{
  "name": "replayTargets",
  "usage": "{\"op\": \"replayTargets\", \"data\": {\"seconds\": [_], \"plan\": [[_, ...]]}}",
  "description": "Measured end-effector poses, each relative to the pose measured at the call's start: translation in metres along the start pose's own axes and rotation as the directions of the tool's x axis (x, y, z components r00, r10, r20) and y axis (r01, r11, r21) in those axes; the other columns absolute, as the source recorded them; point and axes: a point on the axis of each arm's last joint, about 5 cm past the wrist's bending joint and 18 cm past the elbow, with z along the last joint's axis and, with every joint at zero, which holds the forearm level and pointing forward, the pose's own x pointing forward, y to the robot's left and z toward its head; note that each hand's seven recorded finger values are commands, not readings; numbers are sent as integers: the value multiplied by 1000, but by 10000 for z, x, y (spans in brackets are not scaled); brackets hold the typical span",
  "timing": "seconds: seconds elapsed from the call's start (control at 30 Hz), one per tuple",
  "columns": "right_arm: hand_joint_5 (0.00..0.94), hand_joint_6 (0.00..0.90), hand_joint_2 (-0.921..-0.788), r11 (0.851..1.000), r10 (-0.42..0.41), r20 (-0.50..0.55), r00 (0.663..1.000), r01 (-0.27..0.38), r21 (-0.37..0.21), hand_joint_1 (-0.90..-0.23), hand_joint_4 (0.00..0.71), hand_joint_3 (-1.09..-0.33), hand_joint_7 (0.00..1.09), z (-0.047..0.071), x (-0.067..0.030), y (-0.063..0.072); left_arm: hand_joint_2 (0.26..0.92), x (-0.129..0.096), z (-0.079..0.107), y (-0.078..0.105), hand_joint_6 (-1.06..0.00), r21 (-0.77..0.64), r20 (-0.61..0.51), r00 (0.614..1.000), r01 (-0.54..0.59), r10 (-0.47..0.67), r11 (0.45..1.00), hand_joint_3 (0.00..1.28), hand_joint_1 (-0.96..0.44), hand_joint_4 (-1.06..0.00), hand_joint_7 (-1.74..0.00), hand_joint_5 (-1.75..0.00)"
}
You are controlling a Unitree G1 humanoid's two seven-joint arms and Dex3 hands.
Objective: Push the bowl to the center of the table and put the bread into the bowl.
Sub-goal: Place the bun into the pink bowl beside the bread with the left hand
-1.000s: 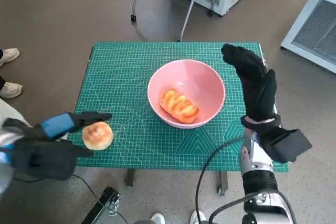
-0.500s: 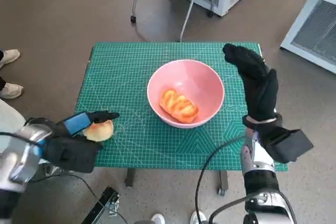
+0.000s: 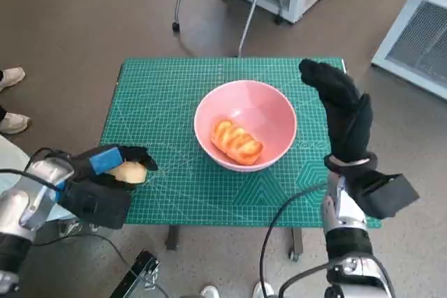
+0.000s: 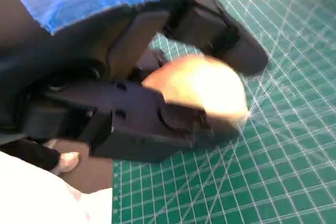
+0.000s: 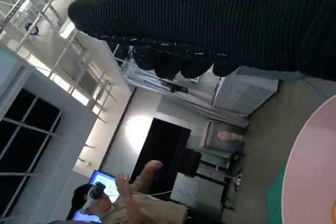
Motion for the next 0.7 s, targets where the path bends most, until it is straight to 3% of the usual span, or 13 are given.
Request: {"op": "replayTargets", "data": {"seconds": [0.13,0.27,0.47,0.7], "plan": [[6,25,-921,1000,-1,0,1000,1,0,-561,394,-777,796,0,0,-1,920,-88,-24,174,-679,-50,9,997,-79,80,996,84,3,-607,-1084,-1281],[6,26,-921,1000,0,-1,1000,0,0,-554,394,-779,795,-1,0,1,920,-216,-27,463,-692,-70,23,974,-224,226,972,82,3,-594,-1098,-1266],[5,25,-921,1000,-1,-3,1000,1,0,-554,393,-782,795,-4,0,3,920,-409,75,959,-682,-24,80,894,-441,441,897,97,2,-571,-1073,-1327],[5,24,-921,1000,0,-6,1000,0,0,-554,393,-782,796,-8,0,6,920,-433,420,1431,-713,0,196,777,-610,598,792,87,2,-566,-1016,-1352]]}}
